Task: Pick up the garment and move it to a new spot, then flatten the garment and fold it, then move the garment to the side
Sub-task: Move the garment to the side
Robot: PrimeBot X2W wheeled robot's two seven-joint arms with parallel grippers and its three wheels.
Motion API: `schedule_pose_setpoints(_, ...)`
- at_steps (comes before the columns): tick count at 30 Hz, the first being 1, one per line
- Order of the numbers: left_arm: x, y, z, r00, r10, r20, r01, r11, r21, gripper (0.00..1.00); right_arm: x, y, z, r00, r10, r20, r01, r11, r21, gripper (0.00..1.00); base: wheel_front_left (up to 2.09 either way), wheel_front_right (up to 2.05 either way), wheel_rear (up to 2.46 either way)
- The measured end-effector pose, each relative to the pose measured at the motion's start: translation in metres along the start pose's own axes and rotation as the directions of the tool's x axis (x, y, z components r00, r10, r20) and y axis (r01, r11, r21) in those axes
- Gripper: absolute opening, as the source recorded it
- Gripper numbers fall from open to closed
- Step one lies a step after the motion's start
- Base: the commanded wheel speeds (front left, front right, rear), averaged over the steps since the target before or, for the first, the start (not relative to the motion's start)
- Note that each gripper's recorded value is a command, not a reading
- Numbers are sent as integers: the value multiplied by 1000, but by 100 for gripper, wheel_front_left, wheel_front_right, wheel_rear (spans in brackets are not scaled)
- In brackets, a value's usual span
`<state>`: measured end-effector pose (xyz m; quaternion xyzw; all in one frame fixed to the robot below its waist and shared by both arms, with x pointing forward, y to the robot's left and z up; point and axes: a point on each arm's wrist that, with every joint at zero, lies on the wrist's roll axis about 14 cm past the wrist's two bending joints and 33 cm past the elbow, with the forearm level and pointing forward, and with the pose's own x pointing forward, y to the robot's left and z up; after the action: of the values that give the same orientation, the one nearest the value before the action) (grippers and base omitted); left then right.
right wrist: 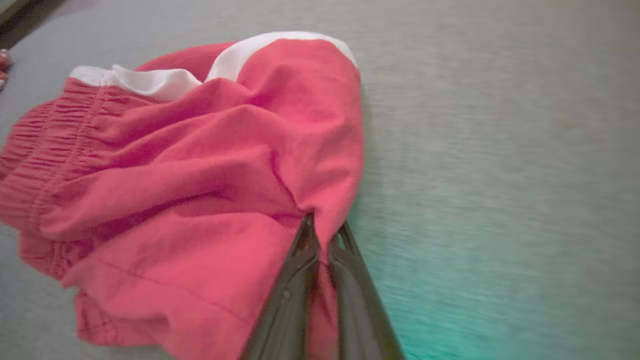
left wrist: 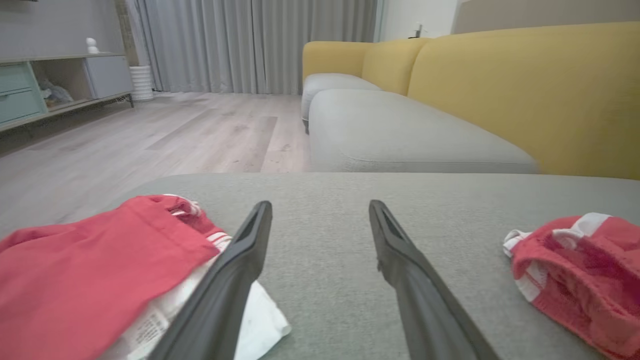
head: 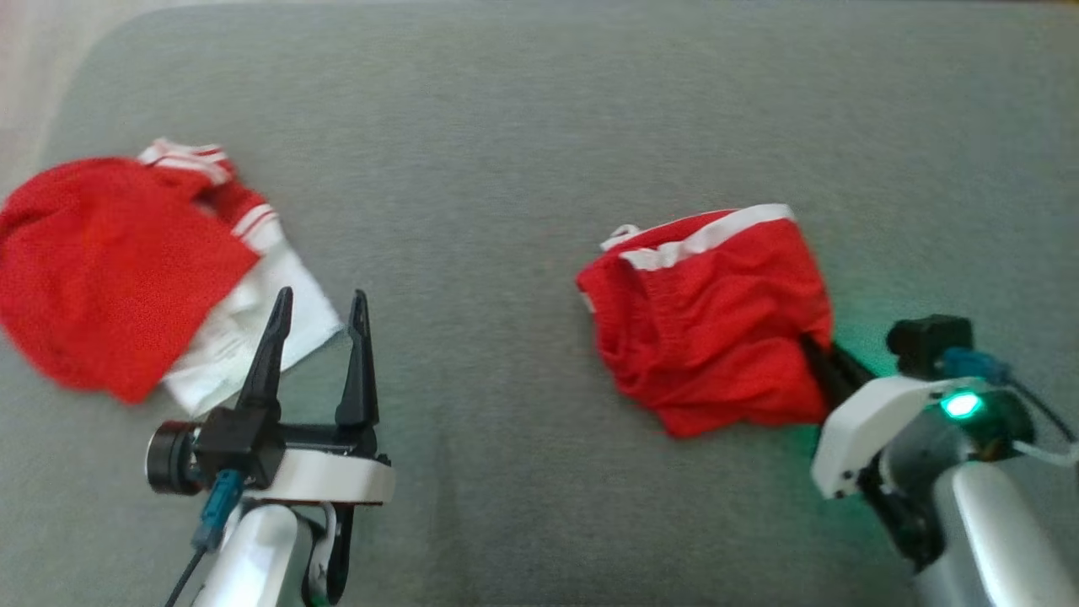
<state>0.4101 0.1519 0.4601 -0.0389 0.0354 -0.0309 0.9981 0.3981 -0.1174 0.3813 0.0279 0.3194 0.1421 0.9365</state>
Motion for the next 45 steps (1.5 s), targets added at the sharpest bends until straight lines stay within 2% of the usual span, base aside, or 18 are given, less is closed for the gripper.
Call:
schedule_pose_setpoints(8, 35, -54, -1, 986, -164, 20, 164, 986, -10, 100, -34, -79, -4, 981, -196, 1, 196, 981, -4, 0, 0, 0, 0)
schedule_pose_setpoints(13, 64, -92, 4, 958, -279, 61, 280, 960, -18, 100, -47, -145, 14, 940, -341, 21, 342, 939, -22, 0, 0, 0, 0)
schedule_pose_setpoints(17, 76, -113, -9, 936, -348, 48, 350, 937, -27, 100, -68, -215, 27, 867, -498, 22, 499, 866, -35, 0, 0, 0, 0)
schedule_pose_setpoints(23, 90, -135, -22, 907, -417, 47, 419, 907, -39, 100, -110, -301, 23, 718, -695, -24, 694, 718, -49, 0, 0, 0, 0)
schedule_pose_setpoints(24, 90, -135, -22, 907, -417, 47, 419, 907, -39, 100, -110, -301, 23, 718, -695, -24, 694, 718, -49, 0, 0, 0, 0)
schedule_pose_setpoints(27, 98, -137, -25, 907, -419, 52, 421, 906, -39, 100, -117, -324, 22, 670, -742, -30, 740, 671, -50, 0, 0, 0, 0)
schedule_pose_setpoints(28, 99, -136, -25, 905, -422, 51, 424, 905, -38, 100, -114, -327, 24, 666, -746, -19, 745, 666, -45, 40, 0, 0, 0)
schedule_pose_setpoints(29, 100, -135, -26, 905, -422, 50, 424, 905, -37, 100, -111, -329, 25, 663, -749, -14, 748, 663, -42, 100, 0, 0, 0)
schedule_pose_setpoints(35, 100, -128, -26, 912, -408, 45, 409, 912, -25, 100, -108, -337, 39, 641, -765, 70, 767, 641, -25, 100, 0, 0, 0)
schedule_pose_setpoints(38, 98, -125, -20, 915, -401, 52, 402, 915, -16, 100, -109, -333, 49, 638, -758, 137, 766, 643, -5, 100, 0, 0, 0)
schedule_pose_setpoints(39, 97, -124, -18, 917, -395, 54, 396, 918, -13, 100, -107, -328, 54, 641, -750, 166, 759, 651, 7, 100, 0, 0, 0)
schedule_pose_setpoints(41, 92, -114, -13, 930, -364, 54, 364, 931, -6, 100, -100, -305, 74, 660, -704, 263, 723, 690, 30, 100, 0, 0, 0)
schedule_pose_setpoints(45, 73, -98, -15, 951, -309, 23, 310, 951, -11, 100, -91, -255, 87, 701, -617, 358, 648, 760, 42, 100, 0, 0, 0)
